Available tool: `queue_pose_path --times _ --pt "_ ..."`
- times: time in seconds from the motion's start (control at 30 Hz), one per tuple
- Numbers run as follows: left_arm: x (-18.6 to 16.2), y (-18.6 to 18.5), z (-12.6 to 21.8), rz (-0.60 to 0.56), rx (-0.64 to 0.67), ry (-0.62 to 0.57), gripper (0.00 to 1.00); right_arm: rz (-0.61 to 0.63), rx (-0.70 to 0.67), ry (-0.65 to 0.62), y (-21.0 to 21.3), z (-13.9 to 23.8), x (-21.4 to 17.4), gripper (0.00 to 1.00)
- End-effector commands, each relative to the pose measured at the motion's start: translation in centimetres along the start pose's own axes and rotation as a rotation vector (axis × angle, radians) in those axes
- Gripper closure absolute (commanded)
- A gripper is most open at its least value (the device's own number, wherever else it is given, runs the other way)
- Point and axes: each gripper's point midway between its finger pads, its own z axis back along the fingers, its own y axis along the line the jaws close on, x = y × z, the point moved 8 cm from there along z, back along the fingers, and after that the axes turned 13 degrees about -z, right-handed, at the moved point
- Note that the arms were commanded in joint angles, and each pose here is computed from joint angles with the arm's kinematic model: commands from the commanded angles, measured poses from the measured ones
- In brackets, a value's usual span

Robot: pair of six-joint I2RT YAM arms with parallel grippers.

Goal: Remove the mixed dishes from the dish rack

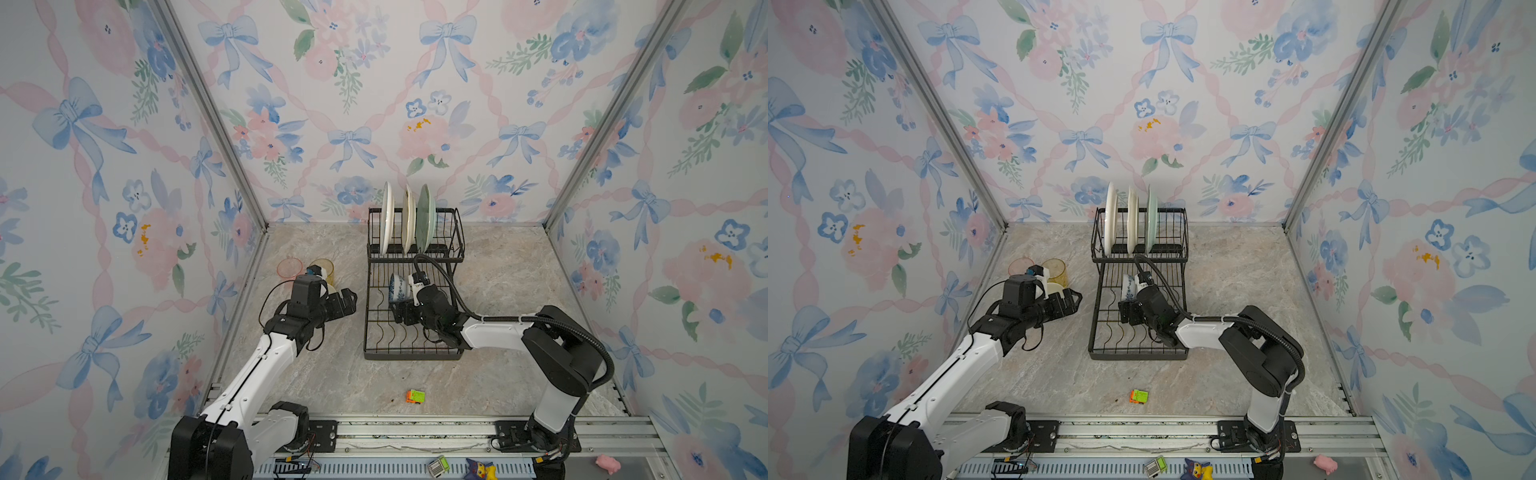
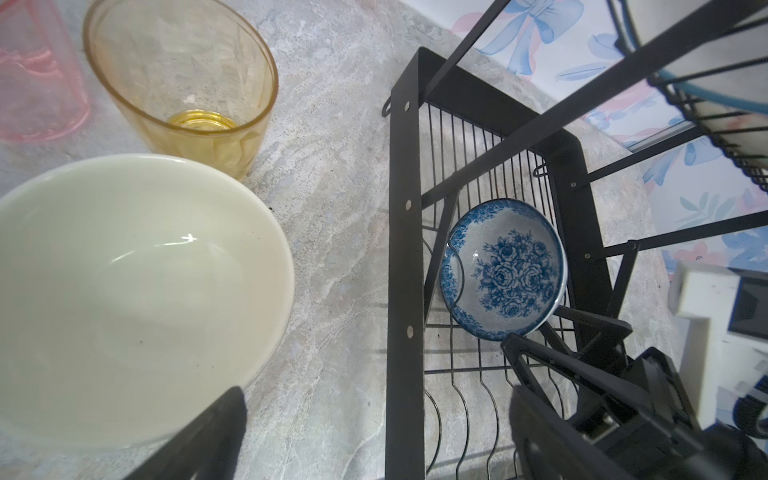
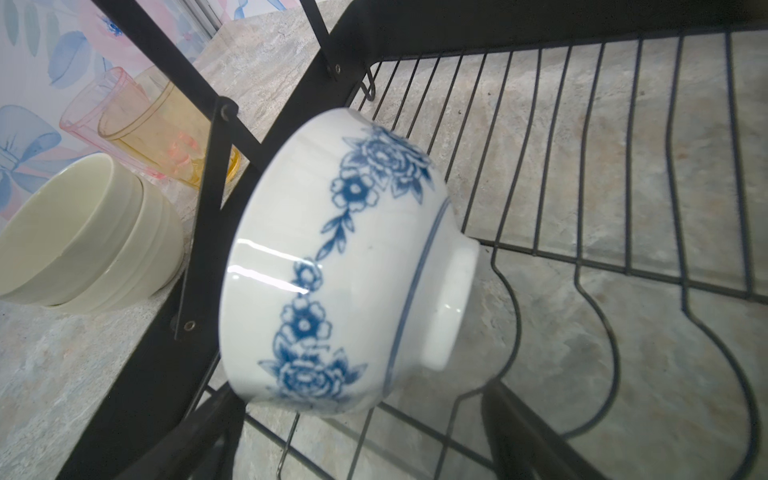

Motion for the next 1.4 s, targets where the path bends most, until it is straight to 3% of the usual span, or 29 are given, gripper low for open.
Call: queue_pose_path --times 0.0,0.33,1.37 --pt "-0.3 0.0 -0.2 -0.001 -0.004 0.007 0.02 0.017 -0.023 -0.017 -0.1 -0.6 0.7 0.1" --pt "-0.5 0.0 -0.3 -0.001 -0.001 0.011 0.02 0.024 0.033 -0.012 0.8 -1.1 1.1 0.13" --pt "-0.7 0.1 -0.4 -0.005 0.004 0.015 0.02 -0.002 0.026 0.008 0.8 -2.6 1.7 0.27"
